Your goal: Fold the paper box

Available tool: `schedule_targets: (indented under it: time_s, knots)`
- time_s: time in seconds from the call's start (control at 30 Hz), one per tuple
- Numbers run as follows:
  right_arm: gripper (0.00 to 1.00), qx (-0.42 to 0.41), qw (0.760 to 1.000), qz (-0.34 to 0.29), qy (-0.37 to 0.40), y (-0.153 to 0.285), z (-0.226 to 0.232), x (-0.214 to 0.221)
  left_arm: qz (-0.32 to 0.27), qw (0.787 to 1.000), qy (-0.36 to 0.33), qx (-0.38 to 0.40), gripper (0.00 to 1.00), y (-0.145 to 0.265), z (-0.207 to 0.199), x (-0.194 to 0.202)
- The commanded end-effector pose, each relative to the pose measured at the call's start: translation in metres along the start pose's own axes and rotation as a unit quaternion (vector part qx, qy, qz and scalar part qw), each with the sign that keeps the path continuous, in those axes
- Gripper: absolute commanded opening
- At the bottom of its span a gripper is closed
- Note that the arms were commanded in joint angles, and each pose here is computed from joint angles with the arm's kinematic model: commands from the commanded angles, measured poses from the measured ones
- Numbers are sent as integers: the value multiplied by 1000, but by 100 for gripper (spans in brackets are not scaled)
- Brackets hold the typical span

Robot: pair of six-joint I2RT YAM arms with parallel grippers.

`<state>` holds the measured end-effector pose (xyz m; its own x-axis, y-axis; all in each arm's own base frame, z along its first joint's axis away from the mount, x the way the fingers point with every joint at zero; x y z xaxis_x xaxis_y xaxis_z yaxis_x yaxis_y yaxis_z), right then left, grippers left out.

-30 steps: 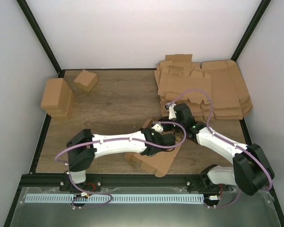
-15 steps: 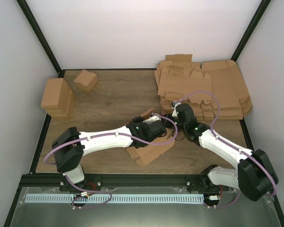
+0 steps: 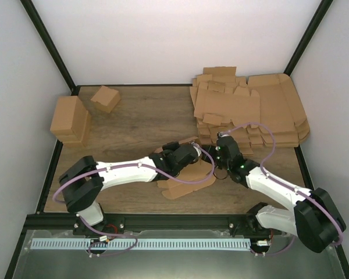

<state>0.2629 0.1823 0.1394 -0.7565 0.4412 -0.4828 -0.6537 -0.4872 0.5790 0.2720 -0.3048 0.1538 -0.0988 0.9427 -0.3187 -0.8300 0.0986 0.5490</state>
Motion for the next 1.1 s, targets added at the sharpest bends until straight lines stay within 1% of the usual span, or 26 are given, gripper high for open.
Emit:
schedule_targets:
  time_s: [0.0,0.17,0.27,0.3,0.37,0.4,0.47,0.53,0.63,0.8,0.87,0.93,1.07]
  knots:
    - [1,30,1000,-5,0,4,-21,12,8,1000,-10,-21,4,-5,-7,-1]
    - [1,33,999,6,0,5,-32,23,-3,1000,-12,-23,4,4,-25,-6]
    - [1,17,1000,16,12,4,-28,26,4,999,-20,-29,4,3,-32,-4]
    - [1,15,1000,21,18,4,-28,28,8,999,-22,-32,4,2,-34,-2]
    - [6,14,999,25,34,5,-25,27,16,999,-29,-38,4,1,-36,1]
    - [8,14,999,27,44,6,-25,27,18,998,-31,-41,4,1,-37,2]
    - [9,25,998,24,58,9,-30,27,20,998,-29,-50,4,2,-35,4]
    - [9,27,997,22,67,11,-35,25,13,998,-25,-48,4,5,-34,7]
    - [8,18,997,31,62,11,-40,23,2,999,-23,-41,4,10,-30,7]
    - [7,7,997,50,57,8,-41,24,12,998,-40,-42,4,8,-33,11]
    - [8,-13,996,60,62,7,-35,27,15,998,-43,-41,4,6,-36,12]
    - [9,-27,995,70,65,7,-30,29,17,998,-46,-42,4,6,-37,12]
    - [14,-7,996,59,68,10,-37,26,22,997,-59,-48,4,5,-39,16]
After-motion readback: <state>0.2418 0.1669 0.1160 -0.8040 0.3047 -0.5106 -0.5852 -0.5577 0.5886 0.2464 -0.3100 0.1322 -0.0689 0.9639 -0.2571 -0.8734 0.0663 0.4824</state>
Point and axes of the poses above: each gripper's point midway between its finger pads, its own y axis back along the fingers, its own z axis along the line the jaws close on, x = y × z, the point moved 3 cm from there along y, back along the fingers, and after that the axes turned 2 degrees about -y, right-handed, at the moved point
